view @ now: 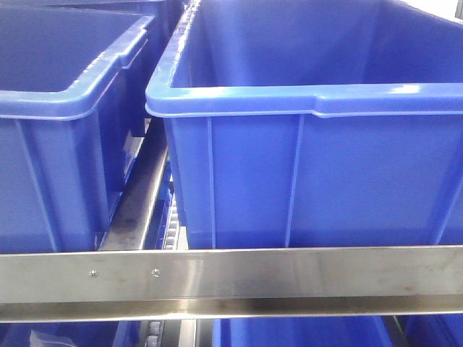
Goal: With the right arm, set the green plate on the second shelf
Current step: 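Withdraw the right gripper from the bin and hold still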
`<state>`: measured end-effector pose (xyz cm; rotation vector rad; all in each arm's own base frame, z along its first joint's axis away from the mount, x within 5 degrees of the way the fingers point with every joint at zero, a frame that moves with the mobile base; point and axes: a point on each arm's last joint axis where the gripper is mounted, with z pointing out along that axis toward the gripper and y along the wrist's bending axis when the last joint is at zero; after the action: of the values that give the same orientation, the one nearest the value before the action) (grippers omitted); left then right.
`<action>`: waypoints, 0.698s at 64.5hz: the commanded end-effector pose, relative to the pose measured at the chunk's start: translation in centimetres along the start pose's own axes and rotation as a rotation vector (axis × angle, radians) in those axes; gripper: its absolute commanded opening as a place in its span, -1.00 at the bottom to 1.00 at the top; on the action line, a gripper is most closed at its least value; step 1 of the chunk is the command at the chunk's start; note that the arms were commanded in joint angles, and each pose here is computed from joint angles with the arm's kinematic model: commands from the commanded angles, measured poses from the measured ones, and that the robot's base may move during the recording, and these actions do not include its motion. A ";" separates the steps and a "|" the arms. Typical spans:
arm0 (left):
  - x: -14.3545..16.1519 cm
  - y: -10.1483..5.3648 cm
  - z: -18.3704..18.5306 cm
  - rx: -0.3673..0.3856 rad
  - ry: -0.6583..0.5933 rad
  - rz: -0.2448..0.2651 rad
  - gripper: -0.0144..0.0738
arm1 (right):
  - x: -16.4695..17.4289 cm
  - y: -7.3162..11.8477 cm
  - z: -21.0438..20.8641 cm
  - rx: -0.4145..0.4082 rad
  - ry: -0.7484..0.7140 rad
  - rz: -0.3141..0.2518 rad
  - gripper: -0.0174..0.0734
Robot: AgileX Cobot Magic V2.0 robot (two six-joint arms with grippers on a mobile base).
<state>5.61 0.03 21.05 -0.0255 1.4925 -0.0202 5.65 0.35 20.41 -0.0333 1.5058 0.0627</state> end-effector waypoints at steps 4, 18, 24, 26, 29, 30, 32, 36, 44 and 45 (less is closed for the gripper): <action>0.7 0.0 0.0 0.004 -0.043 -0.011 -0.38 | -1.4 0.0 -0.2 0.003 -0.112 0.001 -0.51; 0.7 0.0 0.0 0.004 -0.043 -0.011 -0.38 | -2.0 0.0 -0.3 0.005 -0.187 -0.011 -0.51; 0.7 0.0 0.0 0.004 -0.043 -0.011 -0.38 | -2.1 0.0 -0.3 0.005 -0.189 -0.010 -0.51; 0.7 0.0 0.0 0.004 -0.043 -0.011 -0.38 | -2.1 0.0 -0.3 0.005 -0.189 -0.010 -0.51; 0.7 0.0 0.0 0.004 -0.043 -0.011 -0.38 | -2.1 0.0 -0.3 0.005 -0.189 -0.009 -0.51; 0.7 0.0 0.0 0.004 -0.043 -0.011 -0.38 | -2.1 0.0 -0.3 0.005 -0.189 -0.009 -0.51; 0.7 0.0 0.0 0.004 -0.043 -0.011 -0.38 | -2.1 0.0 -0.3 0.004 -0.189 -0.003 -0.51; 0.7 0.0 0.0 0.004 -0.043 -0.011 -0.38 | -2.1 0.0 -0.3 0.003 -0.189 0.005 -0.51; 0.7 0.0 0.0 0.004 -0.043 -0.011 -0.38 | -2.1 0.0 -0.3 0.003 -0.189 0.008 -0.51; 0.7 0.0 0.0 0.004 -0.043 -0.011 -0.38 | -2.1 0.0 -0.3 0.003 -0.189 0.008 -0.51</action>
<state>5.61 0.03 21.05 -0.0255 1.4925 -0.0202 5.60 0.31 20.95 -0.0191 1.4464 0.0715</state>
